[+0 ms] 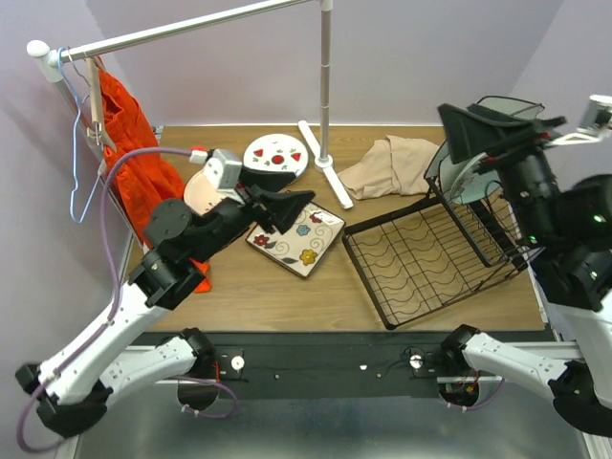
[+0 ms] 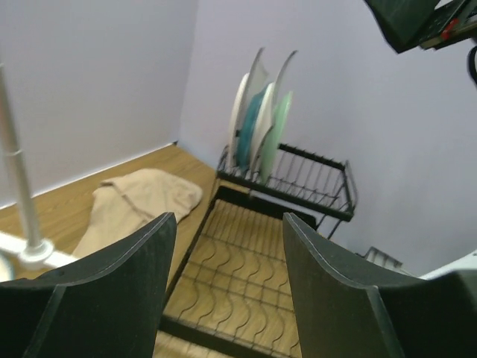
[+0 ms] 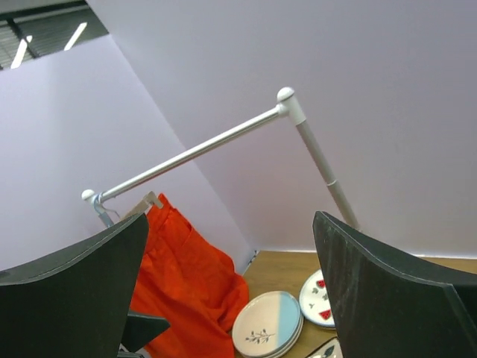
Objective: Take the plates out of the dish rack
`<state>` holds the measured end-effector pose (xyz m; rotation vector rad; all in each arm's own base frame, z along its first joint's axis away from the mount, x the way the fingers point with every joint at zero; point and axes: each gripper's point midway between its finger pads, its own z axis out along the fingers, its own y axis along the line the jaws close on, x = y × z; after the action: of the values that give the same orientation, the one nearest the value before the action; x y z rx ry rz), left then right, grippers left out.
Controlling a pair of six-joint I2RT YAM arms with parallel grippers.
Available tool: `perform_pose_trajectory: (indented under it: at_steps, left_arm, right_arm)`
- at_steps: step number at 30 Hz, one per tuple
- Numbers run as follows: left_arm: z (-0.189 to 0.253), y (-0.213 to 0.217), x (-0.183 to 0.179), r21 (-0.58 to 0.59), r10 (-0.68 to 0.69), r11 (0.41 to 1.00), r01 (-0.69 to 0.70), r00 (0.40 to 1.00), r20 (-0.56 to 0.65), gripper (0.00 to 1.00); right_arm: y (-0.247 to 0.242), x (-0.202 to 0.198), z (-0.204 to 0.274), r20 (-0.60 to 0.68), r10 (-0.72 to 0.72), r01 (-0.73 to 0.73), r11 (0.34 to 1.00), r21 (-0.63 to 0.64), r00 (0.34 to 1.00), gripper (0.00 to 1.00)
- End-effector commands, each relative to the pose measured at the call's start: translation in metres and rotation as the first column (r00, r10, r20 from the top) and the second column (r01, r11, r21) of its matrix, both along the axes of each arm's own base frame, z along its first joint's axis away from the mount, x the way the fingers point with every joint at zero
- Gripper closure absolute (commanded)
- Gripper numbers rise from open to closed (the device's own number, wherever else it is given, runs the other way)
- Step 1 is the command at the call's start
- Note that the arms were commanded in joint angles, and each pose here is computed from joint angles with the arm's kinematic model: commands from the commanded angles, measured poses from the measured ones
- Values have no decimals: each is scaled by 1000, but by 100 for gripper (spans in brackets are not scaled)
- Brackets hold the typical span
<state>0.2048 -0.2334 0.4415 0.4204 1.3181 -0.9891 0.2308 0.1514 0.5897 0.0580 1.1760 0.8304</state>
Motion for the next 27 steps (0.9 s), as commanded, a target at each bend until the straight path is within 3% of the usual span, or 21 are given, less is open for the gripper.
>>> perform_pose_trajectory:
  at_steps: [1, 9, 19, 27]
  left_arm:
    - [26, -50, -1, -9, 9, 1000, -9, 1000, 26, 32]
    - [29, -152, 5, 95, 27, 995, -33, 998, 65, 32]
    - [23, -251, 28, 165, 92, 979, -116, 985, 145, 37]
    - [2, -290, 40, 209, 119, 965, -159, 974, 194, 39]
  right_arm:
    - [-56, -35, 21, 61, -138, 135, 989, 54, 989, 0]
    - [-126, -113, 46, 183, -195, 158, 967, 199, 964, 0]
    - [-150, -120, 24, 157, -278, 245, 948, 202, 948, 0]
    - [-152, -128, 20, 169, -259, 220, 951, 216, 951, 0]
